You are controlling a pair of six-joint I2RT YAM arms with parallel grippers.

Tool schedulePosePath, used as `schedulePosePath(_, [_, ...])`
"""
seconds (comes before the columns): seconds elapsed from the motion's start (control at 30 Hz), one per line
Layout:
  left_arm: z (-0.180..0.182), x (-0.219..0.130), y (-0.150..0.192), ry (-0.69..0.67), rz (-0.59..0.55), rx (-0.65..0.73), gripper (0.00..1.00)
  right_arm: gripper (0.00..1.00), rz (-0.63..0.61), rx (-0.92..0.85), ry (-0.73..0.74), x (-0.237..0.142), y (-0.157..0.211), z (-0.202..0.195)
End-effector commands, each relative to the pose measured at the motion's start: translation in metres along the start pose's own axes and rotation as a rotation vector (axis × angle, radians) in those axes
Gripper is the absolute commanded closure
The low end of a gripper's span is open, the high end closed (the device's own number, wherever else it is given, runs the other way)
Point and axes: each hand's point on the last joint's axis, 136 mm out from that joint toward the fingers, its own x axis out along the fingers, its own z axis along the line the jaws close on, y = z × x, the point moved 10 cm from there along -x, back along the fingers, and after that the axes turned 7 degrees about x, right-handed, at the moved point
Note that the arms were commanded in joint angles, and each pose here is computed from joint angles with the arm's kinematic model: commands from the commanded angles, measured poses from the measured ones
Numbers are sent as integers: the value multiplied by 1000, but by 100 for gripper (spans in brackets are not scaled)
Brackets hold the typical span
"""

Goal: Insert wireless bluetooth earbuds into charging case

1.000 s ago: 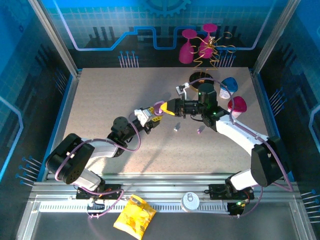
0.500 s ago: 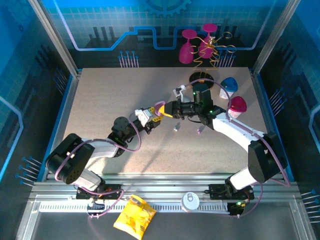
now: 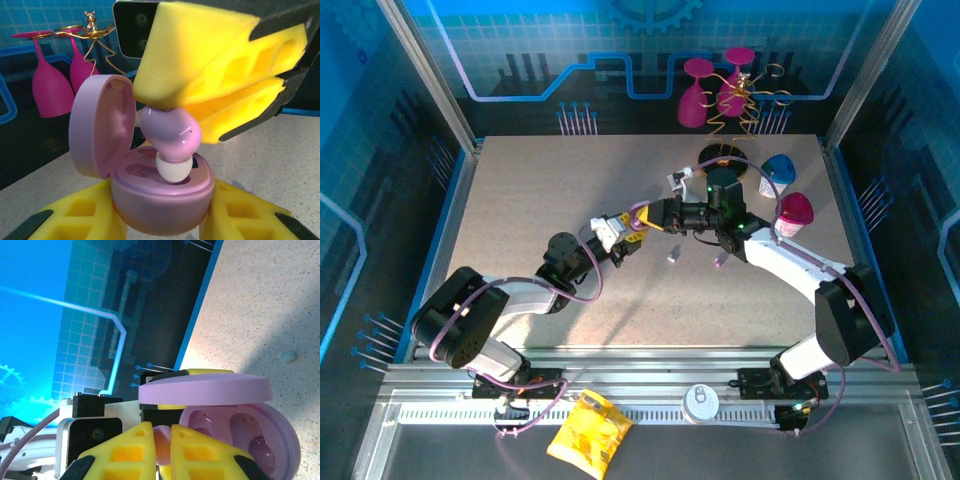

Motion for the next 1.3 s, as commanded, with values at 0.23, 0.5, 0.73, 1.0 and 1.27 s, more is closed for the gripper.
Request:
schedulePosePath(0.23, [3, 5, -16, -7, -59, 29, 68, 89, 37, -14, 113, 6, 9, -12])
schedulePosePath(0.5, [3, 4, -17, -11, -62, 23, 68, 81, 49, -49, 167, 9, 14, -12])
schedulePosePath(0.73, [2, 3, -17, -6, -63, 20, 68, 68, 24, -107, 252, 3, 11, -1])
schedulePosePath(1.0, [1, 2, -15, -11, -69, 17, 68, 59, 16, -144, 273, -3, 12, 11])
schedulePosePath(1.27, [2, -1, -14, -13, -95, -8, 68, 47, -65, -297, 288, -31, 20, 39])
